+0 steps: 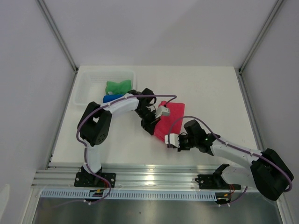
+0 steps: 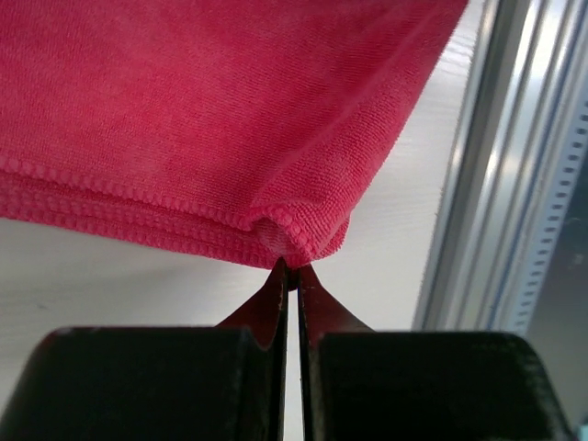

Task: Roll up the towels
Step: Roll the towel

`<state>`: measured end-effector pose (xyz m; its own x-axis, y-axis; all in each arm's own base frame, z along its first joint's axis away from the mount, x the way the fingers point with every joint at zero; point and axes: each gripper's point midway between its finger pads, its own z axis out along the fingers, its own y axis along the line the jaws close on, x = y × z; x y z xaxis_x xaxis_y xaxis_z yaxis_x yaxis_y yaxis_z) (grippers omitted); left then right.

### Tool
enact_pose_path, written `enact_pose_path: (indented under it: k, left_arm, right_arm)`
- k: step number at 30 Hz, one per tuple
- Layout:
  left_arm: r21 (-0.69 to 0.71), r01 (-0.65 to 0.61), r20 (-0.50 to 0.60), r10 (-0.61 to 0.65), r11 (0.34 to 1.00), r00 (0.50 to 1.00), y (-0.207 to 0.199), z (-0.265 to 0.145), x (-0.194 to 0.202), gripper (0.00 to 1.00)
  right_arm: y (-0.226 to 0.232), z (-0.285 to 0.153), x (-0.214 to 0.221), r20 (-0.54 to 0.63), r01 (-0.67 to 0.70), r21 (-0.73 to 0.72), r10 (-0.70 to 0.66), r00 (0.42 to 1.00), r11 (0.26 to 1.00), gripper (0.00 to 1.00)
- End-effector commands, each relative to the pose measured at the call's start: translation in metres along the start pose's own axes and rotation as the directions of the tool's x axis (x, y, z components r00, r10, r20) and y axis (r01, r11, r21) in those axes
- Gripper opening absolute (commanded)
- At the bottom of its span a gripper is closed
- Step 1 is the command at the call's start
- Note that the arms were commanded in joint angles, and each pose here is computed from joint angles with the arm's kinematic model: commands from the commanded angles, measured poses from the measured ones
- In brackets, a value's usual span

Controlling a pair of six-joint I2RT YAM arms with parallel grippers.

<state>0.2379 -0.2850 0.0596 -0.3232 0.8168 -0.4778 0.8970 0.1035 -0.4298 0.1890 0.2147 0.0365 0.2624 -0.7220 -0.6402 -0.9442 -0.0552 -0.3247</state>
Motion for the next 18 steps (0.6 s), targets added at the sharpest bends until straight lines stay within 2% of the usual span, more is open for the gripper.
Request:
enact_pose_path:
  k: [1, 6, 12, 18]
  left_arm:
    - [0.097, 0.084, 0.019, -0.087, 0.992, 0.996, -0.035, -0.017, 0.005, 0.01]
    - [0.186, 0.143, 0.016, -0.148, 0.972, 0.989, -0.055, -0.018, 0.010, 0.01]
    - [0.155, 0.194, 0.053, -0.204, 0.969, 0.977, -0.029, -0.017, -0.005, 0.01]
    - [0.128, 0.251, 0.074, -0.262, 0.959, 0.962, -0.006, -0.018, -0.008, 0.03]
  right_arm:
    - [0.028, -0.019, -0.039, 0.092, -0.110, -0.201, 0.131, 0.987, 0.973, 0.00]
    - [0.039, -0.028, -0.040, 0.071, -0.248, -0.288, 0.279, 0.958, 0.925, 0.01]
    - [-0.012, -0.026, -0.030, 0.092, -0.384, -0.186, 0.405, 0.910, 0.904, 0.01]
    - [-0.039, -0.018, -0.016, 0.096, -0.474, -0.140, 0.489, 0.867, 0.869, 0.04]
